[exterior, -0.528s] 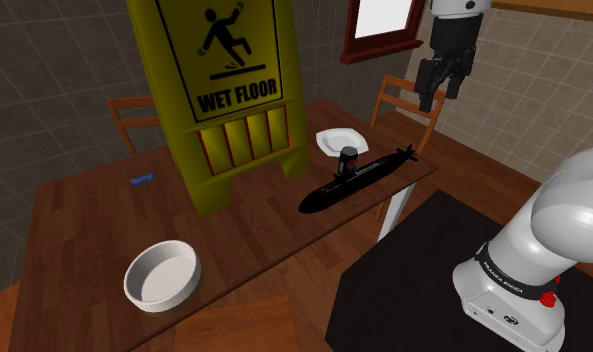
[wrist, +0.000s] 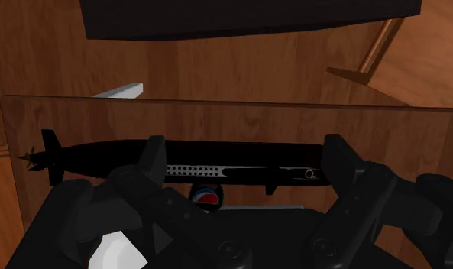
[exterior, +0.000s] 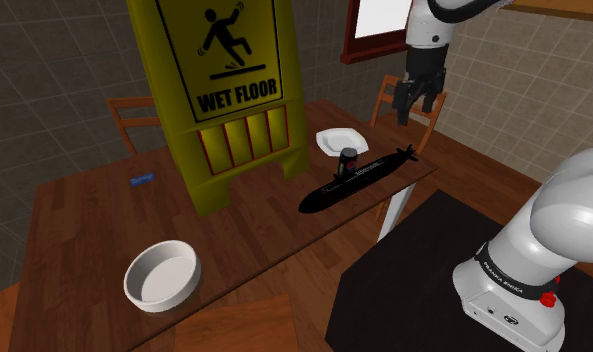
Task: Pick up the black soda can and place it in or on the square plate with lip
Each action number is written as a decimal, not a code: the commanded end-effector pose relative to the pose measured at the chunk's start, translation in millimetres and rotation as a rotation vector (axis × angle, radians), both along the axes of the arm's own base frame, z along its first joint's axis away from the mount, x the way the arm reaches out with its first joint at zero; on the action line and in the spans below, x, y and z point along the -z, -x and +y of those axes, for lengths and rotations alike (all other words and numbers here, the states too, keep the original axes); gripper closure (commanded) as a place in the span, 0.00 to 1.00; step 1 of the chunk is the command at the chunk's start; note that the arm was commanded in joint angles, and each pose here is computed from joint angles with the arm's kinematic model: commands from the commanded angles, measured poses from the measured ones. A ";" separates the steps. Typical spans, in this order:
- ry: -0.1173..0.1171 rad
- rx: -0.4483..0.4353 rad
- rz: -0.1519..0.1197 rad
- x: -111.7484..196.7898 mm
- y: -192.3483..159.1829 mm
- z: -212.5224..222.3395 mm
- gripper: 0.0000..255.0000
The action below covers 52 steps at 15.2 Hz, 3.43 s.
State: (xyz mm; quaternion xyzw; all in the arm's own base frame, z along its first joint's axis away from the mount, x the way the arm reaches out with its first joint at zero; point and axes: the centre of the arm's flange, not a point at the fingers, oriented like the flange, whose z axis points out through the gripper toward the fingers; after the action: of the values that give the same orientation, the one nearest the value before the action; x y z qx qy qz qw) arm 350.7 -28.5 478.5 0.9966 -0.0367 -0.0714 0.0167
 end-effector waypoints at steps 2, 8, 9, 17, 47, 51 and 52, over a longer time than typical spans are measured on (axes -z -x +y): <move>-0.003 -0.006 -0.008 30.6 -25.7 -8.3 0.00; -0.007 -0.017 -0.021 89.7 -73.6 -25.0 0.00; -0.008 -0.019 -0.023 99.5 -81.7 -27.7 0.00; -0.015 -0.033 -0.040 177.3 -147.3 -48.5 0.00; -0.021 -0.046 -0.055 285.0 -202.9 -66.2 1.00; -0.021 -0.046 -0.055 279.7 -203.0 -66.2 1.00; -0.021 -0.046 -0.055 274.4 -202.9 -66.2 1.00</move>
State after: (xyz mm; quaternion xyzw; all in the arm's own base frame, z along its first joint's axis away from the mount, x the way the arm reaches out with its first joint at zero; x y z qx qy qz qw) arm 554.2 -94.6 199.4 0.9989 -0.0134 -0.0440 0.0069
